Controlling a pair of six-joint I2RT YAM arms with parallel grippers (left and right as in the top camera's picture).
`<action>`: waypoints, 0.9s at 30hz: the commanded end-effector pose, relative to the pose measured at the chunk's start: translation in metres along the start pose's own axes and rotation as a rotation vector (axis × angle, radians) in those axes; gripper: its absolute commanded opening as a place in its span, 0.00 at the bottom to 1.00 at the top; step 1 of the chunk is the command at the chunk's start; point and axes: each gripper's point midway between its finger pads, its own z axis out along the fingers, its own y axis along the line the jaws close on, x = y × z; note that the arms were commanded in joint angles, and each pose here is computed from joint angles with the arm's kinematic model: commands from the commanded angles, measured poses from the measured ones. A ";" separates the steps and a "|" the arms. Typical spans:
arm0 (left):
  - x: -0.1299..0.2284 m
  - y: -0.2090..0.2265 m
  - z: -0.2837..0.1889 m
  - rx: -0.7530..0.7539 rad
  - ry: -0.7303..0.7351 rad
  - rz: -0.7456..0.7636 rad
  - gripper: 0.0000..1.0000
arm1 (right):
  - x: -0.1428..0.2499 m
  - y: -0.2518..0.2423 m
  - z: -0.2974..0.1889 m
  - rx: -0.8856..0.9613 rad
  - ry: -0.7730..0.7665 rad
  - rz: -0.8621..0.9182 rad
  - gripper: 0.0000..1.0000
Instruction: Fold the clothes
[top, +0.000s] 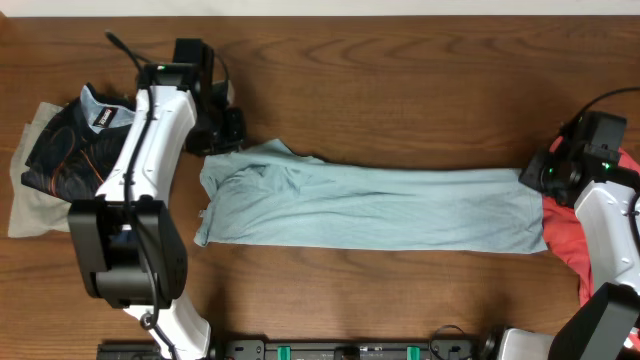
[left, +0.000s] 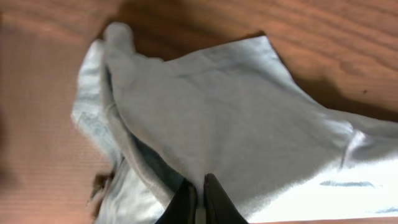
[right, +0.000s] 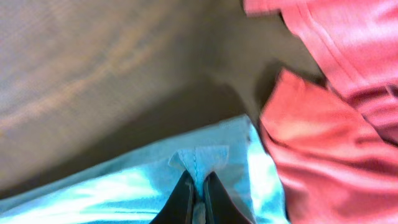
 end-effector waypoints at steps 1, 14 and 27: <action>0.009 0.008 -0.011 -0.010 0.015 -0.051 0.06 | 0.005 -0.022 -0.002 0.102 0.015 -0.010 0.06; 0.054 0.014 -0.015 -0.044 0.195 -0.087 0.06 | 0.014 -0.040 -0.004 0.206 0.044 -0.014 0.06; 0.119 0.021 0.017 -0.101 0.424 -0.142 0.26 | 0.033 -0.054 -0.004 0.274 0.109 -0.023 0.16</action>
